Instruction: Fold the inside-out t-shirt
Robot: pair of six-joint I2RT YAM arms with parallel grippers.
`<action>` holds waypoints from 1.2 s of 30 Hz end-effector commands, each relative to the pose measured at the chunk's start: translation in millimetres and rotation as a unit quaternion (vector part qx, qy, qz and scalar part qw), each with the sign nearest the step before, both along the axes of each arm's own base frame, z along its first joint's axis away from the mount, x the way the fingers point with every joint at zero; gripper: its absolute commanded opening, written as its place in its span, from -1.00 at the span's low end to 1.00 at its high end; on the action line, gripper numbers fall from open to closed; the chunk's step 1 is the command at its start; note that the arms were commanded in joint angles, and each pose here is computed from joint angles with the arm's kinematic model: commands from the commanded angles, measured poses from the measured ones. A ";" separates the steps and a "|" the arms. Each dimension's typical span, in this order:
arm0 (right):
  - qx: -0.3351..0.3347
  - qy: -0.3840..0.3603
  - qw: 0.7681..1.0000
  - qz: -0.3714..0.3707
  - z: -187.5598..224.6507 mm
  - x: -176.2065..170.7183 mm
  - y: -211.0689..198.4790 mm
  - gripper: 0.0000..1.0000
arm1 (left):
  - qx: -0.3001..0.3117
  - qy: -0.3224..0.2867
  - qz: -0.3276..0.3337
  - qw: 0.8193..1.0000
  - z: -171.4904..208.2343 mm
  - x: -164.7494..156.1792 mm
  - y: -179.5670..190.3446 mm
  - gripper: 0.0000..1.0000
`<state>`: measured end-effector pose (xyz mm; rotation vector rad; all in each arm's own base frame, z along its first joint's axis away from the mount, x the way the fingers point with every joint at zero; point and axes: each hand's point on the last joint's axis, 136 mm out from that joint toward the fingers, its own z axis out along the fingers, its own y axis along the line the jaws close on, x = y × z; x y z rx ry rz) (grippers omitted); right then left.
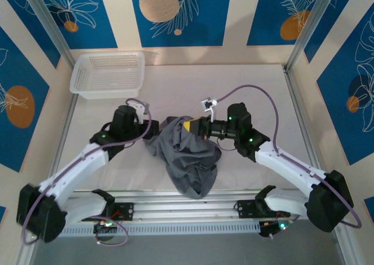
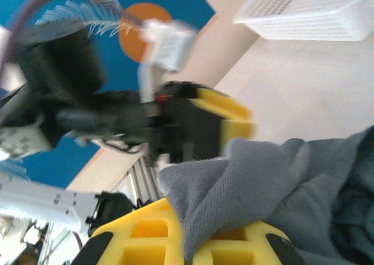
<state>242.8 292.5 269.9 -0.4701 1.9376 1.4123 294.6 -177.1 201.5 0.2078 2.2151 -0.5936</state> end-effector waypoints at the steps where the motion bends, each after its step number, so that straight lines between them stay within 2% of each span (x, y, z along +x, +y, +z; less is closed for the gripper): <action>1: 0.006 0.048 0.998 -0.029 0.8 9.8 -9.1 -1.00 | -0.019 -0.051 -0.022 0.998 37.7 -22.7 5.0 -0.11; 6: -0.003 0.061 0.997 -0.042 -3.3 17.3 -10.2 -1.00 | -0.073 -0.094 -0.131 0.984 69.8 -67.0 -45.1 -0.16; 8: -0.002 0.065 0.997 -0.044 -3.1 18.2 -10.0 -1.00 | -0.082 -0.087 -0.164 0.979 71.4 -75.4 -66.4 -0.16; 13: 0.000 0.074 0.996 -0.046 -4.2 17.3 -10.9 -1.00 | -0.102 -0.042 -0.197 0.974 57.7 -67.2 -104.1 -0.15; 17: 0.002 0.076 0.996 -0.047 -2.7 15.1 -12.2 -1.00 | -0.076 -0.020 -0.188 0.979 35.8 -50.3 -114.8 -0.09; 20: 0.001 0.080 0.996 -0.044 -4.0 14.2 -11.5 -1.00 | -0.088 -0.015 -0.202 0.975 36.7 -47.0 -126.4 -0.08; 21: 0.000 0.081 0.996 -0.045 -4.8 14.5 -11.8 -1.00 | -0.095 -0.014 -0.206 0.974 39.5 -46.9 -129.9 -0.15; 22: -0.003 0.083 0.995 -0.047 -7.7 15.6 -12.7 -1.00 | -0.101 -0.009 -0.207 0.973 41.4 -46.4 -131.8 -0.31; 24: -0.007 0.093 0.994 -0.056 -15.1 20.2 -17.8 -1.00 | -0.131 0.004 -0.221 0.966 49.3 -48.9 -136.5 -0.96; 28: 0.012 0.153 0.983 -0.102 -53.4 46.4 -51.8 -1.00 | -0.266 0.032 -0.256 0.929 86.2 -55.4 -135.8 -1.00; 30: 0.006 0.186 0.973 -0.139 -86.3 61.5 -76.1 -0.89 | -0.305 0.030 -0.269 0.913 106.0 -60.0 -131.0 -1.00; 32: -0.010 0.210 0.966 -0.148 -108.2 65.8 -87.7 -0.70 | -0.311 0.027 -0.286 0.906 119.8 -67.8 -129.4 -1.00; 34: -0.017 0.215 0.969 -0.124 -107.4 61.1 -84.5 -0.42 | -0.313 0.023 -0.297 0.902 129.1 -73.4 -128.4 -1.00; 36: -0.019 0.205 0.972 -0.117 -96.0 57.6 -82.4 -0.24 | -0.302 0.020 -0.294 0.907 128.8 -74.6 -125.9 -1.00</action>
